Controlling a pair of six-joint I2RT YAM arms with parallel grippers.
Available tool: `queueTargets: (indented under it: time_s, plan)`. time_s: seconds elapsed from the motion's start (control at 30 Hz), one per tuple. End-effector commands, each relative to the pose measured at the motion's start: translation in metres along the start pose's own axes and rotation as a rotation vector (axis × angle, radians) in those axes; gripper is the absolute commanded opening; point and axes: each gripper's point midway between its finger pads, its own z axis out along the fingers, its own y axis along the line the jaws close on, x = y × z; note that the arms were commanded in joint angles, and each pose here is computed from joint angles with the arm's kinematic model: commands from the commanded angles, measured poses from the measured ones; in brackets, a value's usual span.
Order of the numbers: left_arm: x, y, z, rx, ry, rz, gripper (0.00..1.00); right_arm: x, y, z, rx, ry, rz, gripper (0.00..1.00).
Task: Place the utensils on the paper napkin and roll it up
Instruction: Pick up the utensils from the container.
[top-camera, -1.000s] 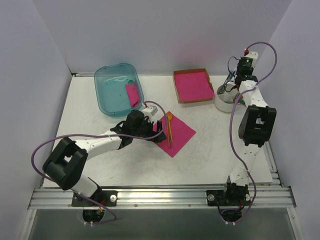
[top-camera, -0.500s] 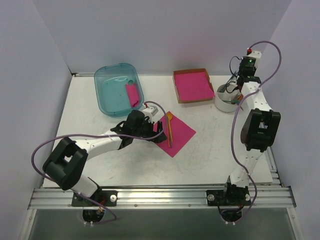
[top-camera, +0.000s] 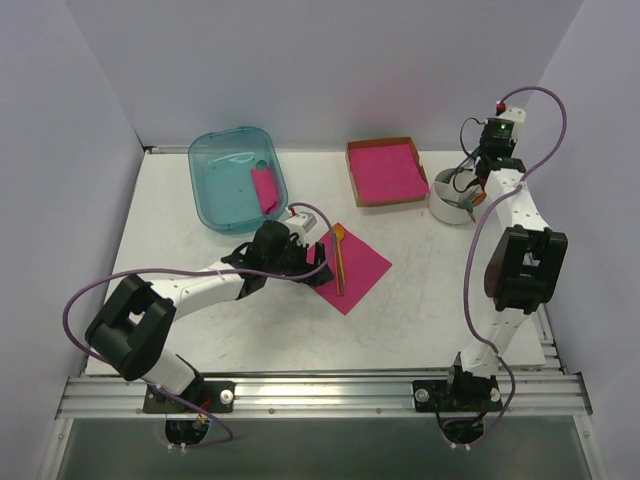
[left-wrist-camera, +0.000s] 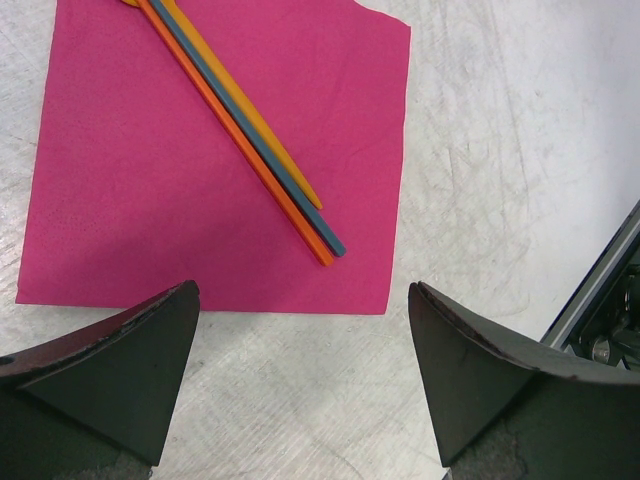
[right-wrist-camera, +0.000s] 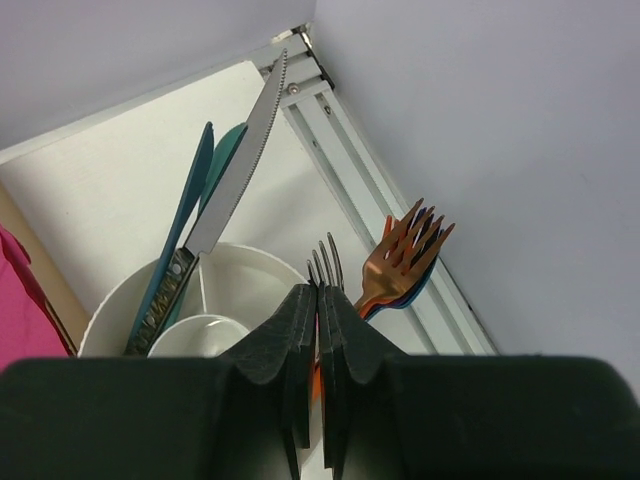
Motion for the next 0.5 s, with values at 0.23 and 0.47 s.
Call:
queueTargets:
  time_s: [0.23, 0.47]
  plan:
    - [-0.025, -0.021, -0.007, 0.064, -0.071, 0.047, 0.94, -0.045, -0.012, -0.053, 0.154, -0.023, -0.065, 0.00]
    - [-0.024, -0.022, -0.008, 0.066, -0.072, 0.047, 0.94, -0.059, -0.020, -0.076, 0.195, -0.040, -0.081, 0.00]
